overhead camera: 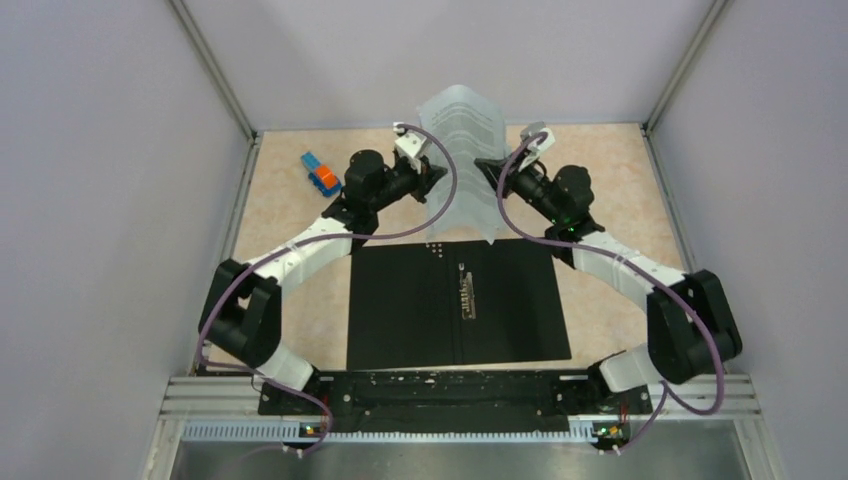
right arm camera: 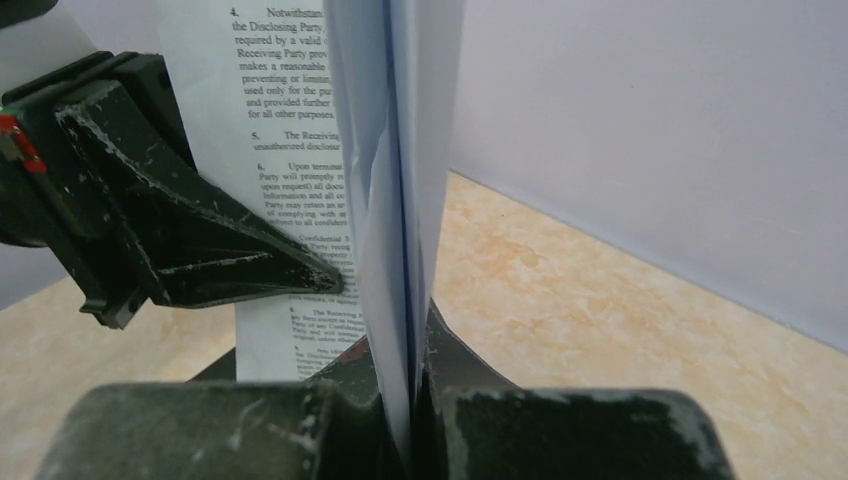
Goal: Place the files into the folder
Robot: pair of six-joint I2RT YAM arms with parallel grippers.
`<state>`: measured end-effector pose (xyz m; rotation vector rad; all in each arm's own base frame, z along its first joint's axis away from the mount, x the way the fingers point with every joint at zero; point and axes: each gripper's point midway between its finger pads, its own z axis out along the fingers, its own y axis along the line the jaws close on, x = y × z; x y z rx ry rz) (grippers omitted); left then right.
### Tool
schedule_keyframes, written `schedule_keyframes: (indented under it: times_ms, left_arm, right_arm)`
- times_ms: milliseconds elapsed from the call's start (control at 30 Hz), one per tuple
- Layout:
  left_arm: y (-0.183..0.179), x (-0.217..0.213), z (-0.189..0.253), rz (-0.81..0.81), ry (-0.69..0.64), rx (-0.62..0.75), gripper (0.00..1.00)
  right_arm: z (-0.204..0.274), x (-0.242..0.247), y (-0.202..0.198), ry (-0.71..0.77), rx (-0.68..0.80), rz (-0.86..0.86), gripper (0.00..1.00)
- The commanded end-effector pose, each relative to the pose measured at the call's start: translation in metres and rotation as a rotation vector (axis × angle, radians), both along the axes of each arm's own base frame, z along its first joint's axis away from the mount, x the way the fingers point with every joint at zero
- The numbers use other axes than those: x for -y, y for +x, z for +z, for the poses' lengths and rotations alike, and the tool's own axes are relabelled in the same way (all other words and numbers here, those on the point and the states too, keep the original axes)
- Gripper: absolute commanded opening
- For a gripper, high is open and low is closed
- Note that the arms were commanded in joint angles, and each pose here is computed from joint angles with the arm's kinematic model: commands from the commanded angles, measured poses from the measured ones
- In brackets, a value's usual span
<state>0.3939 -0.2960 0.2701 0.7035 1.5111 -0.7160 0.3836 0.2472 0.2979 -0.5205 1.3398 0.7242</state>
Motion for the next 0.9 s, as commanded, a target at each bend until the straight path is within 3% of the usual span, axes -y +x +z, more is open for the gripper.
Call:
schedule_keyframes:
  times_ms: [0,100,267,433,867]
  left_arm:
    - [0.039,0.0,0.031,0.08,-0.029,0.171,0.0]
    - [0.057,-0.003,0.018,0.102,-0.021,0.187,0.0]
    - [0.079,-0.009,-0.005,0.102,-0.048,0.169,0.03]
    - [0.092,-0.014,-0.02,0.09,-0.06,0.156,0.09]
    - [0.086,-0.017,-0.029,0.044,-0.063,0.098,0.47]
  right_arm:
    - [0.037,-0.002,0.027,0.055,0.123,0.012,0.0]
    - [0.028,0.006,0.047,0.092,0.11,0.05,0.01]
    - [0.006,0.011,0.065,0.131,0.083,0.126,0.15]
    - [-0.012,0.008,0.08,0.145,0.053,0.183,0.19]
    - [-0.032,0.002,0.083,0.137,-0.007,0.245,0.39]
